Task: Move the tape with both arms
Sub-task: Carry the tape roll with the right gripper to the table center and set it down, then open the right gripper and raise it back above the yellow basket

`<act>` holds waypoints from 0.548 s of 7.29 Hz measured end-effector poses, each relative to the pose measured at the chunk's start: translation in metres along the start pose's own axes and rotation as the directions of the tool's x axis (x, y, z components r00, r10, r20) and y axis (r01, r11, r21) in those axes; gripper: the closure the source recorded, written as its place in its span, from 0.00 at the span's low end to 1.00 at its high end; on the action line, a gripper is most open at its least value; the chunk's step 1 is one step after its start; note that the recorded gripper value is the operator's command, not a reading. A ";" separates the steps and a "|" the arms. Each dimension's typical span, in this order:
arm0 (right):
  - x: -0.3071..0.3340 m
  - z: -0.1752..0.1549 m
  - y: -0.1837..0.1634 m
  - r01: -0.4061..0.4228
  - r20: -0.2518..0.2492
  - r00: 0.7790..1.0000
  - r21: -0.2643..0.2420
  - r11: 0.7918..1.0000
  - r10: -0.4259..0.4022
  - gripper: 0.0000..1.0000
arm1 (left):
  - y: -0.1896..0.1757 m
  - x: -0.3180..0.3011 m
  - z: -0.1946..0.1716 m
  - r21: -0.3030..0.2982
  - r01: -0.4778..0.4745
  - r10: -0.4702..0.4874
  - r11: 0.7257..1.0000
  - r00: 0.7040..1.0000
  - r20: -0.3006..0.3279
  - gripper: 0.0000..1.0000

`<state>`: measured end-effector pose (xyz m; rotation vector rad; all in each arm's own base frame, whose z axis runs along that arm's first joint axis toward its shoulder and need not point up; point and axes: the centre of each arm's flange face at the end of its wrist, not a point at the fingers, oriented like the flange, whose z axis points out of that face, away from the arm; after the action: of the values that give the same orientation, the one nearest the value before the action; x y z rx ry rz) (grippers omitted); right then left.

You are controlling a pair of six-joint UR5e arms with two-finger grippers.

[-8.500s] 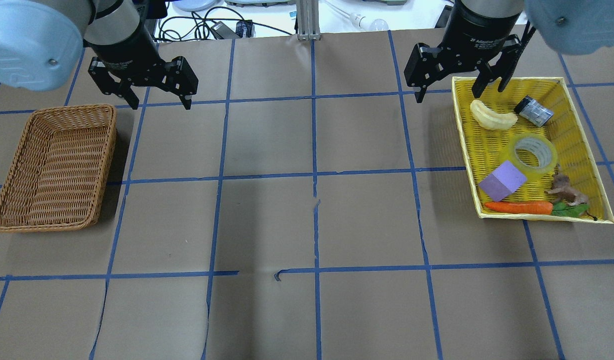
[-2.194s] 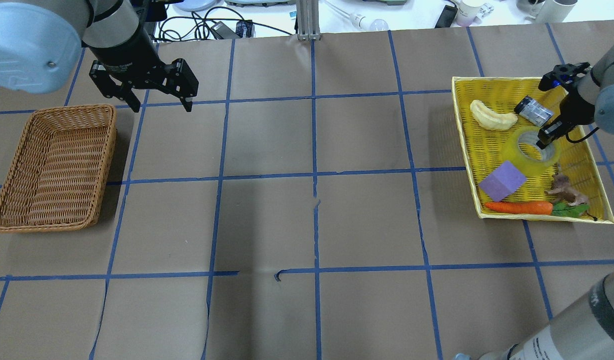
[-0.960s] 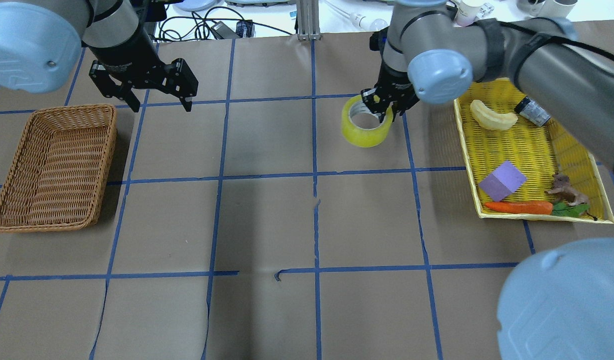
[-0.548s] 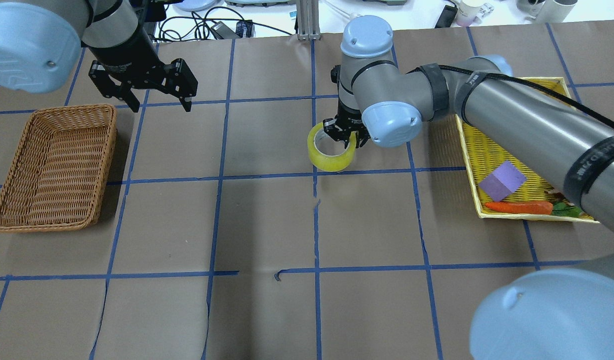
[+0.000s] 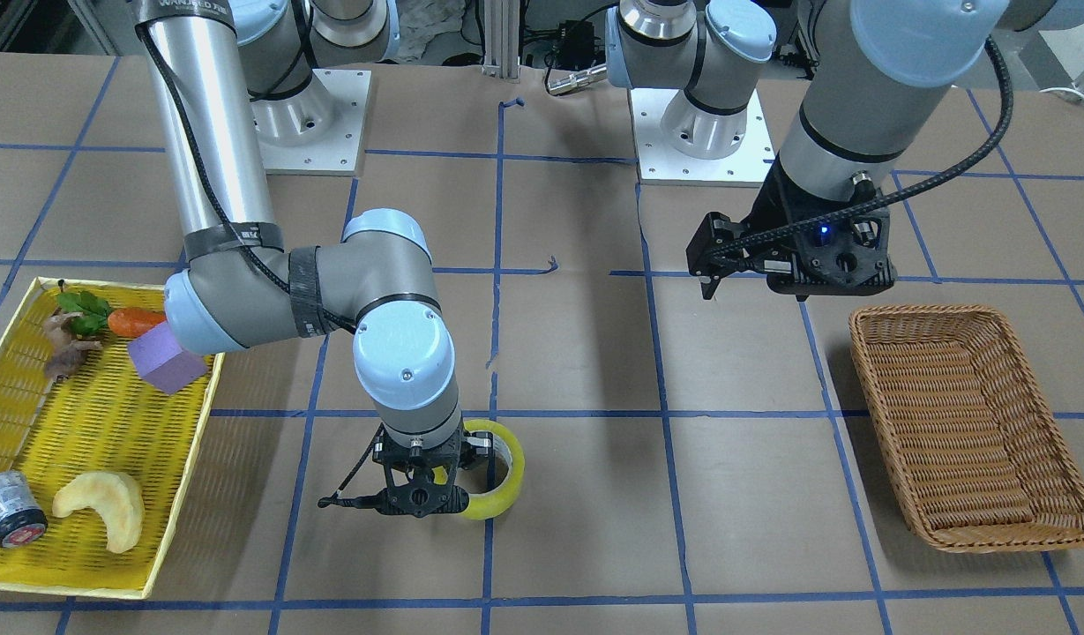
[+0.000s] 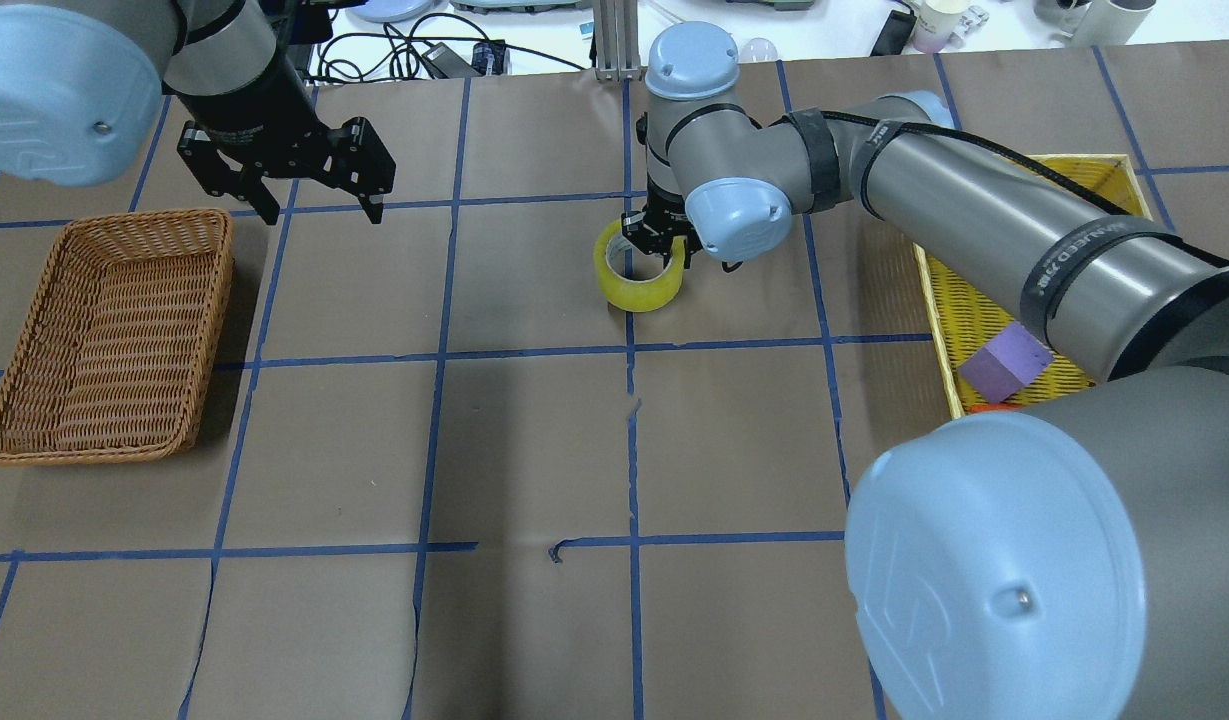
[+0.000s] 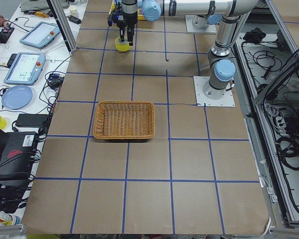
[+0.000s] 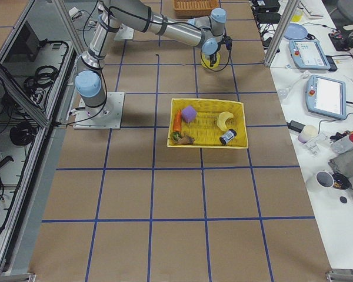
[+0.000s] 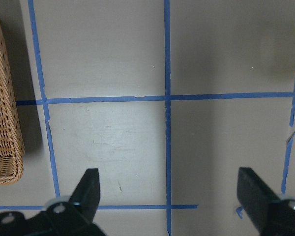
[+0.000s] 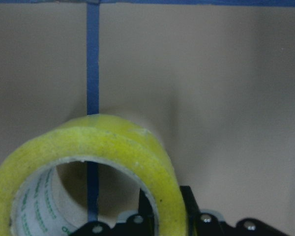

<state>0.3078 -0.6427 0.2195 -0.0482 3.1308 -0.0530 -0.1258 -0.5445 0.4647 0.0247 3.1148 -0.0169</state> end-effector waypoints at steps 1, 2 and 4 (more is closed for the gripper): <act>0.000 0.006 -0.001 0.000 -0.001 1.000 -0.008 1.000 0.000 0.64 | 0.000 0.000 0.000 0.000 0.000 0.000 1.000 1.000 0.000 0.00; -0.001 0.009 0.000 0.001 -0.002 1.000 -0.013 1.000 -0.001 0.39 | 0.000 0.000 0.000 0.000 0.000 0.000 1.000 1.000 0.000 0.00; -0.002 0.014 0.000 0.002 0.001 1.000 -0.022 1.000 -0.002 0.00 | 0.000 -0.001 0.000 0.000 0.001 -0.001 1.000 1.000 0.000 0.00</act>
<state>0.3098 -0.6431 0.2052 -0.0519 3.1309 -0.0189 -0.1253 -0.5446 0.4647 0.0228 3.1146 -0.0169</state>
